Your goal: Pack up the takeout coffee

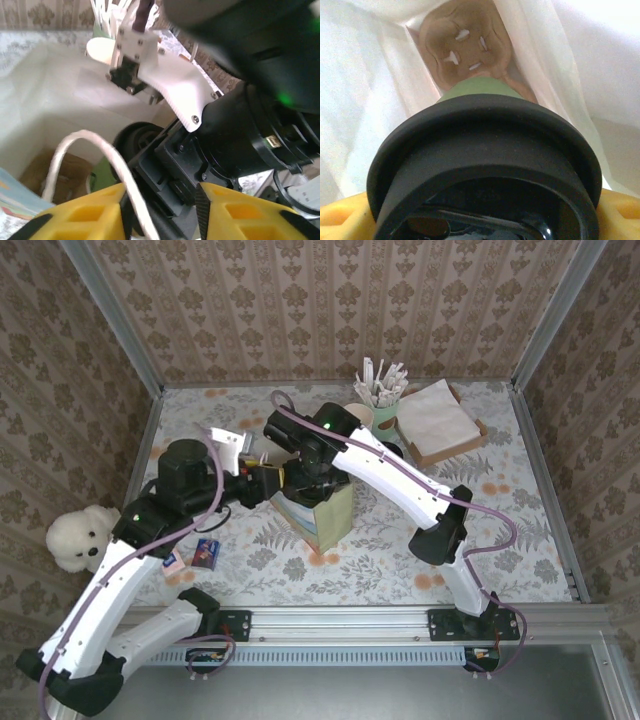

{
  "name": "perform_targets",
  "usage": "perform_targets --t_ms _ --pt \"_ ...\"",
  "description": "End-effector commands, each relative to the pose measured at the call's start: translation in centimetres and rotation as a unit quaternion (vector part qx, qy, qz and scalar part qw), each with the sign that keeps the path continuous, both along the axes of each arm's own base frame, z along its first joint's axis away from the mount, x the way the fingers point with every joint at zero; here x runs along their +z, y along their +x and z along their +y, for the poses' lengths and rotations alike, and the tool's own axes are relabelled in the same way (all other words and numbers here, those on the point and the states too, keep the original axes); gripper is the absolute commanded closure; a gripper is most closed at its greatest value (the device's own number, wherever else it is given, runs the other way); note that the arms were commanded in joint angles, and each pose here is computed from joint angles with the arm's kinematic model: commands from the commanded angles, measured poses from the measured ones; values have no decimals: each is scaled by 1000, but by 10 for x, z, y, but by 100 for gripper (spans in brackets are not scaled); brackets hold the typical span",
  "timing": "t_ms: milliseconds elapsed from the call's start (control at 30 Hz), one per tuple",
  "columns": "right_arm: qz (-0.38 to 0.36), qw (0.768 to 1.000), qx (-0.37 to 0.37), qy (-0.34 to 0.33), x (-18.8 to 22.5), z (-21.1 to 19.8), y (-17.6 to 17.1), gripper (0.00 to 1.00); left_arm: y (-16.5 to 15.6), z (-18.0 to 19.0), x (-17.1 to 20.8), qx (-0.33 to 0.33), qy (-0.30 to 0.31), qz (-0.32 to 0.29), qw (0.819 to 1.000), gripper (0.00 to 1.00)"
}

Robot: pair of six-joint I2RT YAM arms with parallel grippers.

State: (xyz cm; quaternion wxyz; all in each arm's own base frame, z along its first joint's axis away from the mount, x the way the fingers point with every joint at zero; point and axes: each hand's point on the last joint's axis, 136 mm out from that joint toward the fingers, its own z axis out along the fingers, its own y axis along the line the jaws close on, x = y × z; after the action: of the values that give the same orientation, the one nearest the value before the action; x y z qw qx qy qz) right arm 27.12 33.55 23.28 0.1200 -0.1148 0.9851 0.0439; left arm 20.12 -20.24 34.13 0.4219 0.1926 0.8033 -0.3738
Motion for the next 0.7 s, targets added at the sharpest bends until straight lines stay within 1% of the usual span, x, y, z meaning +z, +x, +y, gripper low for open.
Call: perform_targets --t_ms 0,67,133,200,267,300,400,500,567,633,667 --pt "49 997 36 -50 -13 -16 -20 34 0 21 25 38 -17 -63 997 42" --pt "57 996 53 -52 -14 -17 -25 35 5 41 38 87 -18 -93 992 31" --pt "65 994 78 -48 -14 -14 -32 35 12 69 47 157 2 -110 981 22" --pt "68 992 95 -46 -15 -15 -35 35 20 91 49 215 28 -111 970 17" --pt "66 990 114 -46 -14 -15 -37 35 31 101 44 238 56 -96 965 13" --pt "64 989 126 -44 -13 -14 -37 36 37 97 41 230 67 -83 967 12" --pt "61 984 163 -43 -12 -14 -39 35 56 71 25 164 99 -41 981 11" --pt "47 980 190 -36 -12 -12 -37 35 72 65 7 129 156 -6 979 12" --pt "41 978 201 -34 -14 -11 -35 35 72 58 1 88 159 0 983 12" --pt "41 976 212 -31 -17 -11 -36 35 63 41 1 6 148 -10 989 7" --pt "42 975 216 -31 -19 -11 -36 35 60 36 1 -17 146 -13 989 6"
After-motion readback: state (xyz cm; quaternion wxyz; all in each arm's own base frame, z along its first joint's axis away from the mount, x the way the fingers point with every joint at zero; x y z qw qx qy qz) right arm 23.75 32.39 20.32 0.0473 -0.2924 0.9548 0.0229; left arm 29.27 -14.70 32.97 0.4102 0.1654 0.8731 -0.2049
